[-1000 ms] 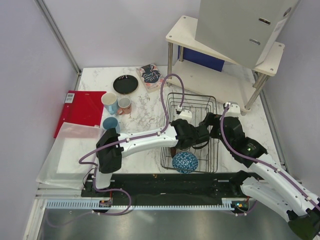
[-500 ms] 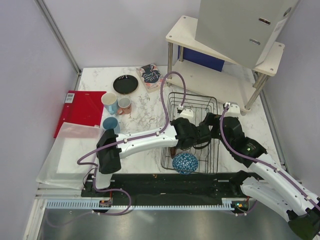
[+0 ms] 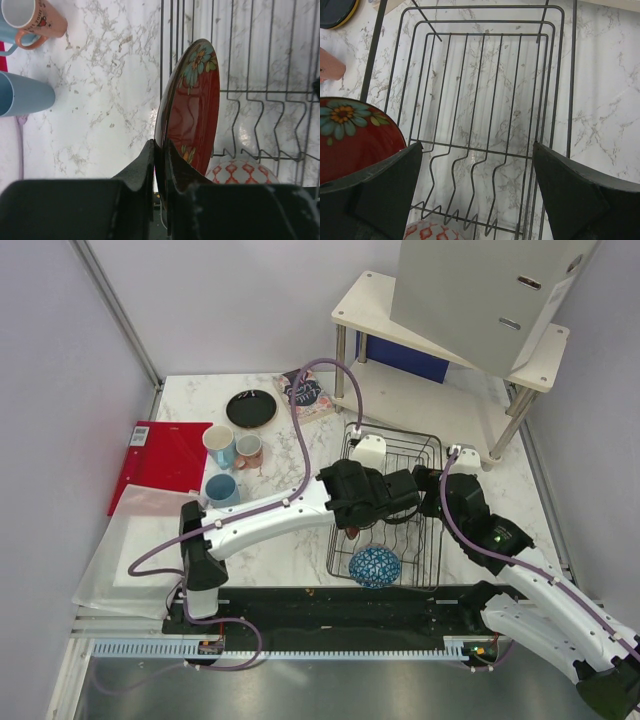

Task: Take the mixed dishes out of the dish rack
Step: Pick up the plate from the dish rack.

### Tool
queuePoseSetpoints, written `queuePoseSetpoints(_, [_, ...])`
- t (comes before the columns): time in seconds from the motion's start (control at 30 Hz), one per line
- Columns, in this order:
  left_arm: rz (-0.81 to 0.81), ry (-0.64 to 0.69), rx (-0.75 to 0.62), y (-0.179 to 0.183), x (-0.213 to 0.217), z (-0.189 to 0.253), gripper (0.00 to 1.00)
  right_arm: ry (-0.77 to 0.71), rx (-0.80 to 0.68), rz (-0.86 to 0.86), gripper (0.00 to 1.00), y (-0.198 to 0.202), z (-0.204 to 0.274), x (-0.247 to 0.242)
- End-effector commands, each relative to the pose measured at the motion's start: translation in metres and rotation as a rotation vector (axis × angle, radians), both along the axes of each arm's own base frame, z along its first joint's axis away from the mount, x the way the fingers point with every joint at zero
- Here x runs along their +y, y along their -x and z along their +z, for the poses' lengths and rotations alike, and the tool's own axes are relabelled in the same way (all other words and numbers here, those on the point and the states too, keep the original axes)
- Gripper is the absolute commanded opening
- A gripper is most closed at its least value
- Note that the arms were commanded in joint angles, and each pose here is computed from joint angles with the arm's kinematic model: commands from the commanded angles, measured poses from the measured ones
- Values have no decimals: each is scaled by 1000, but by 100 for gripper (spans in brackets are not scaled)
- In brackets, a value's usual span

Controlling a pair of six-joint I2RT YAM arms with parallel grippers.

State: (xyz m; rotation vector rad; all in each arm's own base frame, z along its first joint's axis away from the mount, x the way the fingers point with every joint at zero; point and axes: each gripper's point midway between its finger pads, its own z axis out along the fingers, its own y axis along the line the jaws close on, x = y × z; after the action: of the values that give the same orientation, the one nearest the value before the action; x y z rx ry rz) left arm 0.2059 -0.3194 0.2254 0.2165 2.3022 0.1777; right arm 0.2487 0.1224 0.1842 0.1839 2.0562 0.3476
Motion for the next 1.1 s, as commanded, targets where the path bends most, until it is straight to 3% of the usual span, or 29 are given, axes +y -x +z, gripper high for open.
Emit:
queuePoseSetpoints(0.0, [10, 166, -164, -14, -1, 67, 2, -10, -32, -15, 98, -3, 13, -2])
queuePoseSetpoints(0.17, [38, 208, -217, -23, 19, 98, 2, -23, -63, -11, 98, -2, 26, -2])
queuePoseSetpoints(0.27, [60, 268, -228, -33, 42, 117, 2, -35, -99, -28, 98, -2, 38, -7])
queuePoseSetpoints(0.3, [43, 350, -217, -37, 34, 122, 2, -37, -116, -76, 98, -3, 41, -15])
queuePoseSetpoints(0.37, [22, 382, -189, -49, 62, 115, 2, -34, -137, -124, 98, -5, 44, -24])
queuePoseSetpoints(0.4, [-32, 467, -139, -45, 58, 112, 2, -48, -161, -132, 98, -3, 47, -26])
queuePoseSetpoints(0.47, [-67, 610, -223, -55, 78, 117, 2, -98, -202, -106, 98, -2, 56, -21])
queuePoseSetpoints(0.53, [-184, 765, -233, -54, 70, 106, 2, -157, -213, 18, 98, 7, 67, -1])
queuePoseSetpoints(0.57, [-246, 859, -279, -39, 79, 127, 2, -180, -216, 51, 98, 8, 73, 7])
queuePoseSetpoints(0.67, [-451, 991, -249, -8, 66, 130, 2, -267, -211, 175, 98, 13, 84, 34])
queuePoseSetpoints(0.87, [-587, 1082, -235, 17, 57, 133, 2, -421, -211, 321, 97, 19, 106, 71])
queuePoseSetpoints(1.07, [-589, 1099, -187, 18, 50, 123, 2, -523, -254, 428, 96, 30, 131, 89])
